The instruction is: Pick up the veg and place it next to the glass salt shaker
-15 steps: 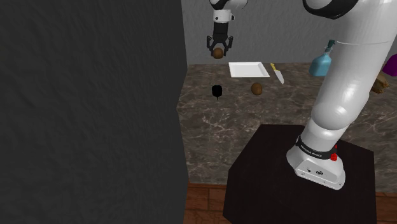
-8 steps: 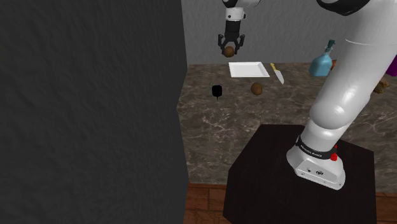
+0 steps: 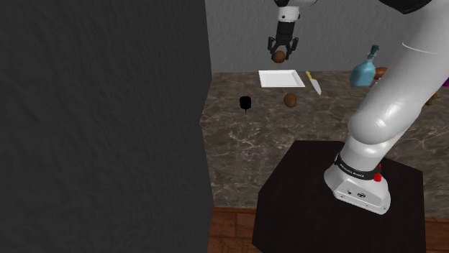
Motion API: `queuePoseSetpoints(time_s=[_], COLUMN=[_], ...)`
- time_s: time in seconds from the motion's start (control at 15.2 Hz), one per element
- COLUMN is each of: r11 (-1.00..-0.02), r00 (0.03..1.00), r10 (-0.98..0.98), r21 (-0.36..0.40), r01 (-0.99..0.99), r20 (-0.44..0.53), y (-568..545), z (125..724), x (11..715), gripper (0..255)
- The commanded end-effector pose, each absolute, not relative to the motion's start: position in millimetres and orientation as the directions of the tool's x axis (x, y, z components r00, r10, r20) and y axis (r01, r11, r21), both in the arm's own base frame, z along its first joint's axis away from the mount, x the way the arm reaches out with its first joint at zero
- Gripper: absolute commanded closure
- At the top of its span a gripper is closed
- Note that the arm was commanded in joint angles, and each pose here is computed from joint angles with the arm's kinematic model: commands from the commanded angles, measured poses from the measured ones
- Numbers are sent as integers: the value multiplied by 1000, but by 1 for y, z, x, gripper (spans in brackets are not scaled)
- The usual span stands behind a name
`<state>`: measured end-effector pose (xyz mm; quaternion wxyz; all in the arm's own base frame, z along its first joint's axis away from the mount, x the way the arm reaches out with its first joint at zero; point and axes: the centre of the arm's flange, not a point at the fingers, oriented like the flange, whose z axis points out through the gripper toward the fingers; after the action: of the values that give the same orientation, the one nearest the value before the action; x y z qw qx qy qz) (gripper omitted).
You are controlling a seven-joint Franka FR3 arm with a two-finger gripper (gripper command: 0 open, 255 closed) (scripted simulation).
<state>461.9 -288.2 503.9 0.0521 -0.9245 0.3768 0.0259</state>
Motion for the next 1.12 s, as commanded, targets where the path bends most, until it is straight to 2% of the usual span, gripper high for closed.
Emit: queuePoseSetpoints(time_s=[0.0, 1.06], r11=[-712, -712], r00=[716, 716], r10=[-693, -693], r21=[-77, -77], r01=[-698, -698], r20=[-87, -87], y=[-309, -456], z=[505, 505], x=[443, 291], gripper=[255, 255])
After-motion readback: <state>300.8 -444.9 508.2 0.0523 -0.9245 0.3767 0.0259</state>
